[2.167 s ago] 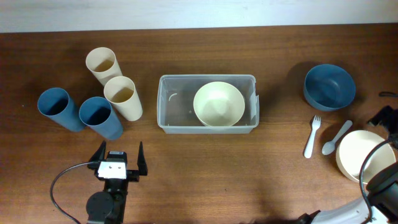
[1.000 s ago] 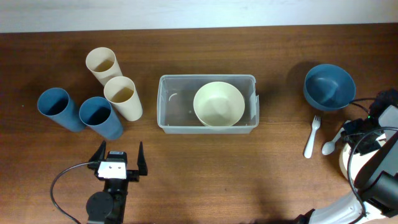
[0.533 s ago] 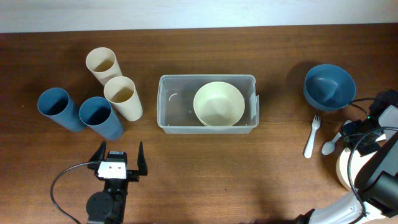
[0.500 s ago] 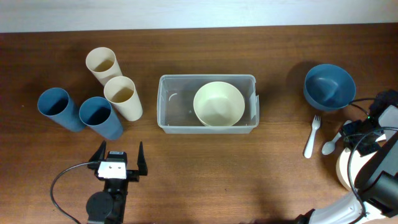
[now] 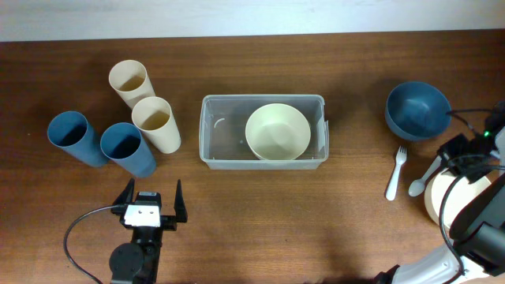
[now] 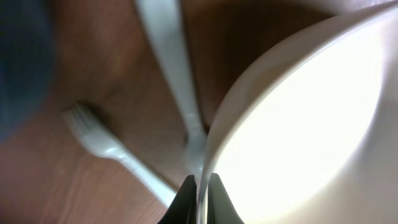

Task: Pack container

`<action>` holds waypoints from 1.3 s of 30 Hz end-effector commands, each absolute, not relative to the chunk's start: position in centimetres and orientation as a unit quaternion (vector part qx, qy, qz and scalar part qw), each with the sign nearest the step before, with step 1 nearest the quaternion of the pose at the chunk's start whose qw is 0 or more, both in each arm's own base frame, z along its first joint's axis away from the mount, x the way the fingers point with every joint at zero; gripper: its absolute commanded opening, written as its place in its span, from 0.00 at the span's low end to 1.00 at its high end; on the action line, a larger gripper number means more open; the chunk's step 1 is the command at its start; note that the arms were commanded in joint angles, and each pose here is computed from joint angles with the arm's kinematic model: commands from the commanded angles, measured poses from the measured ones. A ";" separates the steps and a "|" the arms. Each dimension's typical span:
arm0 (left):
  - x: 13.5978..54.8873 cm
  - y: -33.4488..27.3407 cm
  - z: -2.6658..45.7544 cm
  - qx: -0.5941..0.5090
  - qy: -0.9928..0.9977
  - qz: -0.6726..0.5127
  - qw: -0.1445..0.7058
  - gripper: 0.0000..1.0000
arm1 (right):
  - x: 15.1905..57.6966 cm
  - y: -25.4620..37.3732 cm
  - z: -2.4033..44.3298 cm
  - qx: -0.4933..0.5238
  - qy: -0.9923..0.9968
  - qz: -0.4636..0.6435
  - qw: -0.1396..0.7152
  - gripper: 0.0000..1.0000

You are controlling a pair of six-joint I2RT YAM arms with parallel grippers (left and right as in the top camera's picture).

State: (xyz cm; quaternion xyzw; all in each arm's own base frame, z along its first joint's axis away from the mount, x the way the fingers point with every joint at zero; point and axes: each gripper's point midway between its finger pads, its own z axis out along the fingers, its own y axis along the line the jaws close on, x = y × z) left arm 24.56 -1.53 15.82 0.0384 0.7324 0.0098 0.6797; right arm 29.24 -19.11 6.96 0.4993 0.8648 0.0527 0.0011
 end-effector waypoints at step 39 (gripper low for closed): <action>24.5 -1.3 15.8 0.040 0.731 0.017 0.681 0.99 | 23.3 -26.0 11.4 0.552 0.834 0.012 0.008 0.74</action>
